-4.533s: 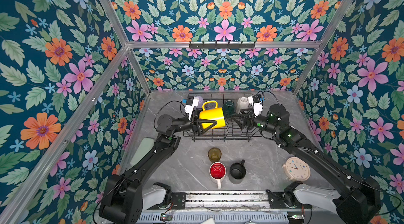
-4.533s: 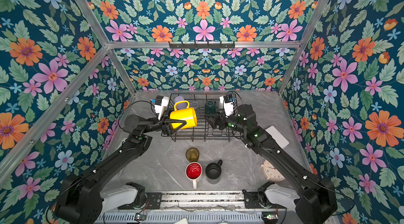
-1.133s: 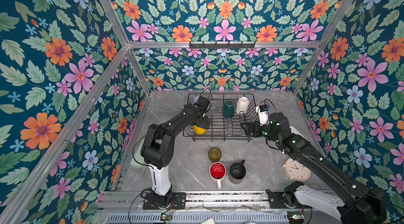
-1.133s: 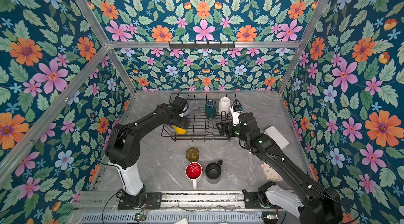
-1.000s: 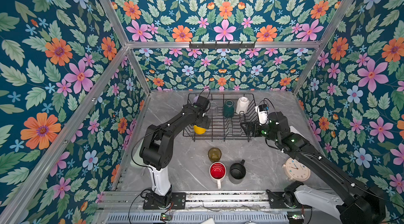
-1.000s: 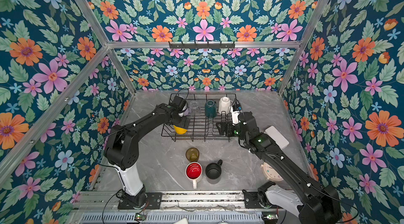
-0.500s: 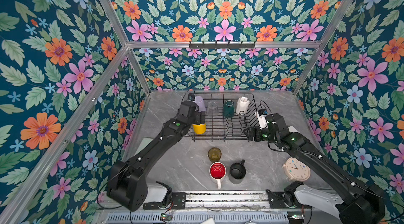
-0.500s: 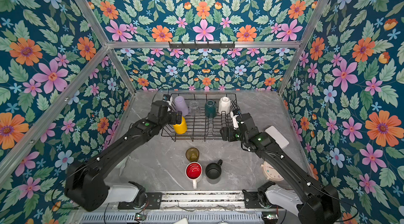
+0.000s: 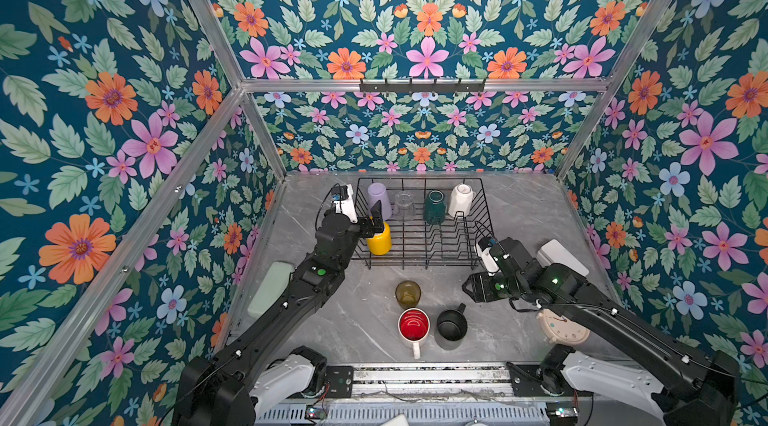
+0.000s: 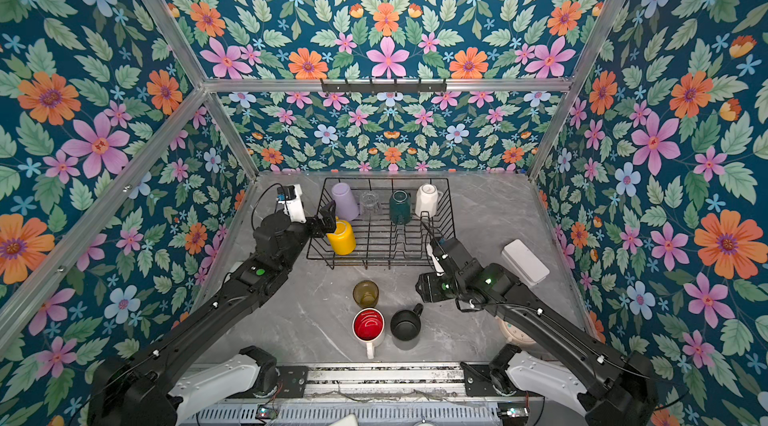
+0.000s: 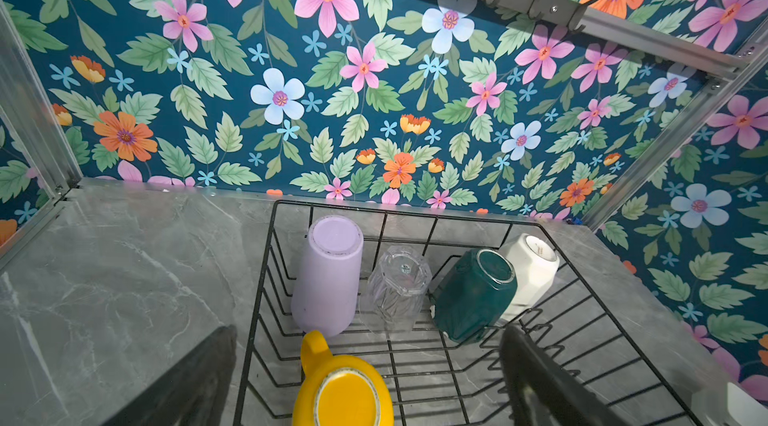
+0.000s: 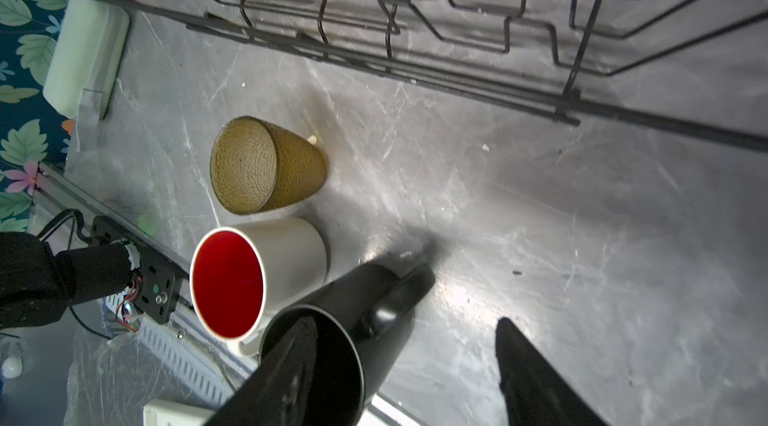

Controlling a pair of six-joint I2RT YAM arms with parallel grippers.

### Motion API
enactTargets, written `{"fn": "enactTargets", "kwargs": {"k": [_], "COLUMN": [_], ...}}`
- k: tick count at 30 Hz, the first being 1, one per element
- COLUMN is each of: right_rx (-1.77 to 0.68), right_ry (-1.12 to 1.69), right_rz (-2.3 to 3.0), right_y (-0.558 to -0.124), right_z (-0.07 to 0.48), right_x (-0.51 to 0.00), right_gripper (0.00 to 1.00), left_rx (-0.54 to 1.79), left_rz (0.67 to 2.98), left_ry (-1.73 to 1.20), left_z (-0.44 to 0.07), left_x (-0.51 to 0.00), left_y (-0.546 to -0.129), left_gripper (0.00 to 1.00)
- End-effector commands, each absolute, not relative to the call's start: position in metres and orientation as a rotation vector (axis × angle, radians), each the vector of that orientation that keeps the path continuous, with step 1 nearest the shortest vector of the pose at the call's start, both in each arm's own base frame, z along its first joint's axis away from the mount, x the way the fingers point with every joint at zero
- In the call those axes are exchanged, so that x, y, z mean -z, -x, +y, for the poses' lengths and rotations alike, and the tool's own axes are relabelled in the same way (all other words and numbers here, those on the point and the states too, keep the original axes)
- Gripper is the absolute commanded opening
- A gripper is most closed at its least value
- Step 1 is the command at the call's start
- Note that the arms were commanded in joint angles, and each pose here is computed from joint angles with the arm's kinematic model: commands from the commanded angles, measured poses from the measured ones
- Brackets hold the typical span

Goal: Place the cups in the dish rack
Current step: 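Close the right gripper on the black mug's rim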

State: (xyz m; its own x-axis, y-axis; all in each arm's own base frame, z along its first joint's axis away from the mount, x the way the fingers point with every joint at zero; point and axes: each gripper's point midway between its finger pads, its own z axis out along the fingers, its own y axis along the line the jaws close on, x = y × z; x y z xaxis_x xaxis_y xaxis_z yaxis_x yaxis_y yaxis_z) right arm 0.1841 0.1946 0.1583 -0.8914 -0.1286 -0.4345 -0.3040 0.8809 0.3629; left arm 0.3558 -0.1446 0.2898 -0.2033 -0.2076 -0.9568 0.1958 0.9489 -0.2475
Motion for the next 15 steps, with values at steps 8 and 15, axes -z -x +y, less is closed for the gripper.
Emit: {"fn": "enactTargets", "kwargs": {"k": [8, 15], "right_rx": [-0.581, -0.655], "right_ry": [0.236, 0.248], "right_rz": [2.817, 2.836], "right_y": [-0.131, -0.121], "right_z": [0.190, 0.216], "right_x": [-0.140, -0.128], "right_gripper": [0.61, 0.56], "left_rx": [0.368, 0.386], "left_rz": [1.714, 1.707], "left_ry": [0.043, 0.045], "left_z": [-0.143, -0.144], "left_x": [-0.293, -0.296], "left_y": [-0.362, -0.360], "left_gripper": [1.00, 1.00]}}
